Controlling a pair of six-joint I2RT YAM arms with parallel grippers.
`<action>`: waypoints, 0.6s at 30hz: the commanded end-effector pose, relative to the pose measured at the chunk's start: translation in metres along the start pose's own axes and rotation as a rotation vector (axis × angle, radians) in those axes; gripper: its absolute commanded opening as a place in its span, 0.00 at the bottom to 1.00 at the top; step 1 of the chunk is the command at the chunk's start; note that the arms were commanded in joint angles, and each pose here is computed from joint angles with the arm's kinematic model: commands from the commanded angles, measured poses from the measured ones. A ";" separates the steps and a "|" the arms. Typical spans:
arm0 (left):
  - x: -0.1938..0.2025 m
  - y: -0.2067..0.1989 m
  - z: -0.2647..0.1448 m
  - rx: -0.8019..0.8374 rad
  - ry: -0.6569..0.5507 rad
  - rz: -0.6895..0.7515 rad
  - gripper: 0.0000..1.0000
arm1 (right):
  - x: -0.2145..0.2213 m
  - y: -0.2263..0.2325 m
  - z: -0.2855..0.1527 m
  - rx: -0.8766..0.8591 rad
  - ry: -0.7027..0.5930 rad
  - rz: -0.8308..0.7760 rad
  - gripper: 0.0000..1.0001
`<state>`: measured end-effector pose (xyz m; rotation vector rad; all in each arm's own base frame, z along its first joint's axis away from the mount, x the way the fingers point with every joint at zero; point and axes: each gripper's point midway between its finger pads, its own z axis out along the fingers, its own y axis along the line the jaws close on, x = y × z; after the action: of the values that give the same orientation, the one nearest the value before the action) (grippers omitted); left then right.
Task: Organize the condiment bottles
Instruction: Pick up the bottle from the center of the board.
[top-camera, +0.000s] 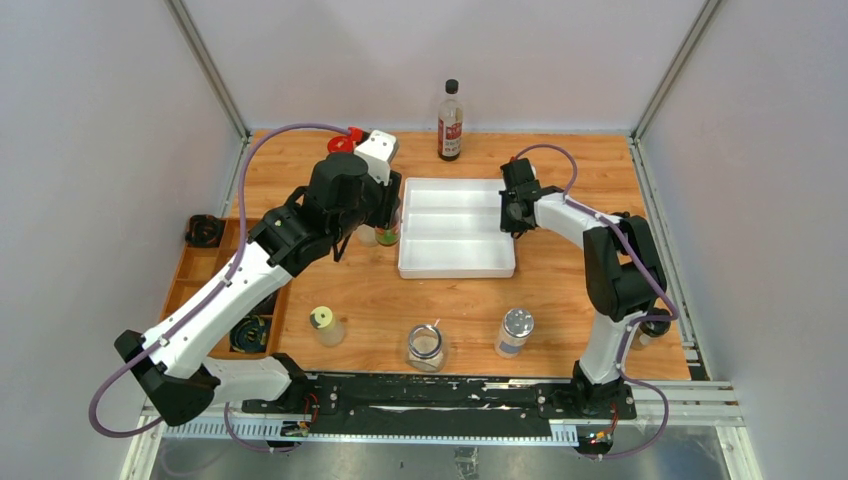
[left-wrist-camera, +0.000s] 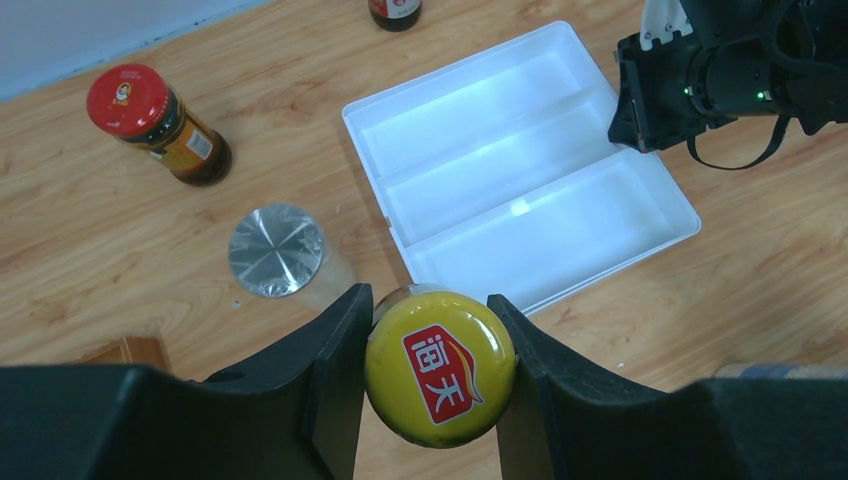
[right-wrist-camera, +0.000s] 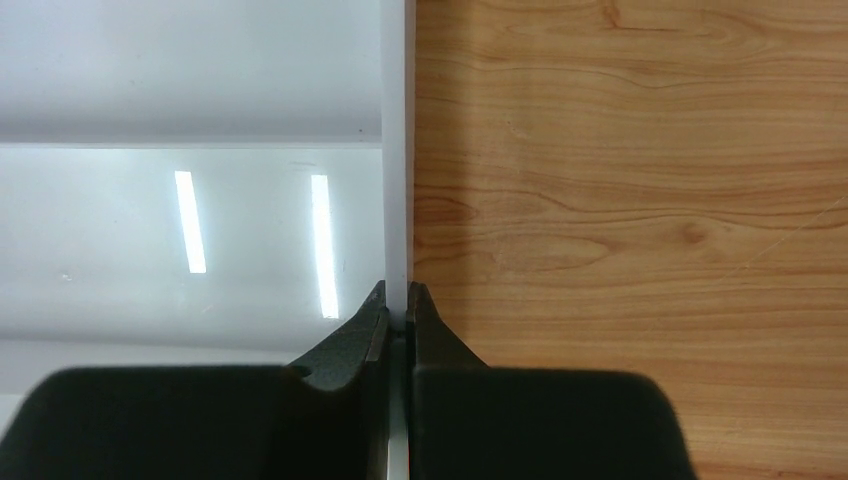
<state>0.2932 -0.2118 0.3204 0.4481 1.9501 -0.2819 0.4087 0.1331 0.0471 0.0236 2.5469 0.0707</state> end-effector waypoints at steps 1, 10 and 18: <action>-0.031 0.000 -0.013 0.004 -0.123 -0.025 0.08 | -0.021 0.017 -0.003 -0.046 -0.063 0.028 0.00; -0.028 -0.002 -0.009 0.007 -0.116 -0.033 0.08 | -0.004 0.015 0.006 -0.049 -0.019 0.002 0.00; -0.025 -0.003 -0.007 0.006 -0.110 -0.037 0.08 | 0.001 0.016 0.011 -0.056 -0.002 -0.008 0.00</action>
<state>0.2928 -0.2113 0.3145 0.4479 1.9624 -0.2768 0.4141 0.1370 0.0406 0.0172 2.5402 0.0880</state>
